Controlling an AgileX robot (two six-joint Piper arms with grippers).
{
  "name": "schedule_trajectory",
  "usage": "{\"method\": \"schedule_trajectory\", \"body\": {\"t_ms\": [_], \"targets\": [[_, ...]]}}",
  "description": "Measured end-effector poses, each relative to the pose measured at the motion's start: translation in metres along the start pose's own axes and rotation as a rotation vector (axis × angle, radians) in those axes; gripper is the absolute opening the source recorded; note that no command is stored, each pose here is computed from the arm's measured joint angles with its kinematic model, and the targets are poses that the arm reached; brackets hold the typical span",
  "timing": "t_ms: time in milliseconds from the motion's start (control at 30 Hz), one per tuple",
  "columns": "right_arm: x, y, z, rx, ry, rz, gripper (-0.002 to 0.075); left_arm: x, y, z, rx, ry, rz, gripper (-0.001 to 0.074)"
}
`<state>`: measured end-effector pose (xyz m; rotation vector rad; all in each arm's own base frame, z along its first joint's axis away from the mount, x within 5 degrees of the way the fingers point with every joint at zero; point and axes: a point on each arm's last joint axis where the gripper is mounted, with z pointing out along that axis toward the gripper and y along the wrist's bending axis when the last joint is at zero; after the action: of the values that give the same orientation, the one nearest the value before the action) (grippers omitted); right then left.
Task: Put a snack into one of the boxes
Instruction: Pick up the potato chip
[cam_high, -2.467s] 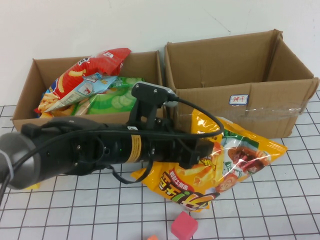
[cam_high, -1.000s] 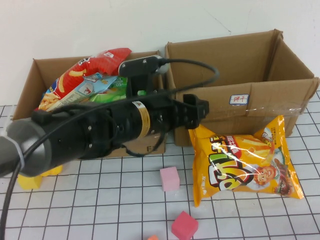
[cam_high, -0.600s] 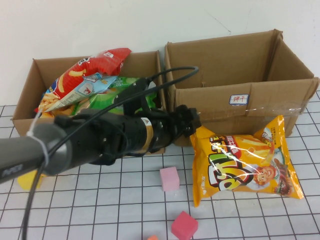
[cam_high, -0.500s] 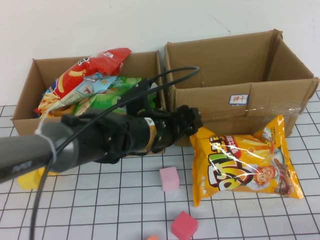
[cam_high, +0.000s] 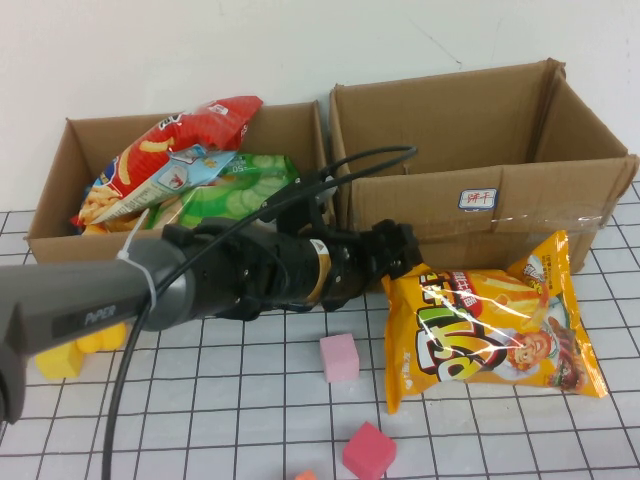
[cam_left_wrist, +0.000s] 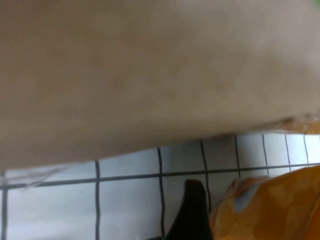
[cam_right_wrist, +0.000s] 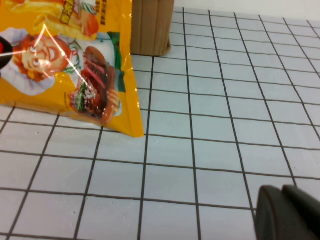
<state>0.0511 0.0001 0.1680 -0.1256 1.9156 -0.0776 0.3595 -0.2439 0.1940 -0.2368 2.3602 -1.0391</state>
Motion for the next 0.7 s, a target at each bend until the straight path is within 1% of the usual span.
{"method": "schedule_trajectory", "body": {"t_ms": [167, 233, 300, 367, 533, 600, 700], "targets": [[0.0000, 0.0000, 0.0000, 0.000, 0.000, 0.000, -0.0001, 0.0013, -0.0004, 0.0029, 0.013, 0.019, 0.050, 0.0531], [0.0000, 0.0000, 0.0000, 0.000, 0.000, 0.000, -0.0001, 0.0022, 0.0004, 0.0040, 0.014, 0.025, 0.070, 0.0503], [0.0000, 0.0000, 0.0000, 0.000, 0.000, 0.000, -0.0001, 0.0027, 0.0003, 0.0042, 0.017, 0.029, 0.077, 0.0444], [0.0000, 0.0000, 0.0000, 0.000, 0.000, 0.000, -0.0001, 0.0033, -0.0002, 0.0042, 0.022, 0.036, 0.079, 0.0365], [0.0000, 0.0000, 0.0000, 0.000, 0.000, 0.000, -0.0001, 0.0038, -0.0006, 0.0046, 0.028, 0.042, 0.081, 0.0095], [0.0000, 0.0000, 0.0000, 0.000, 0.000, 0.000, -0.0001, 0.0044, -0.0011, 0.0045, 0.034, 0.049, 0.083, 0.0042], [0.0000, 0.0000, 0.0000, 0.000, 0.000, 0.000, -0.0001, 0.0056, -0.0028, 0.0038, 0.048, 0.062, 0.084, 0.0015]]}}
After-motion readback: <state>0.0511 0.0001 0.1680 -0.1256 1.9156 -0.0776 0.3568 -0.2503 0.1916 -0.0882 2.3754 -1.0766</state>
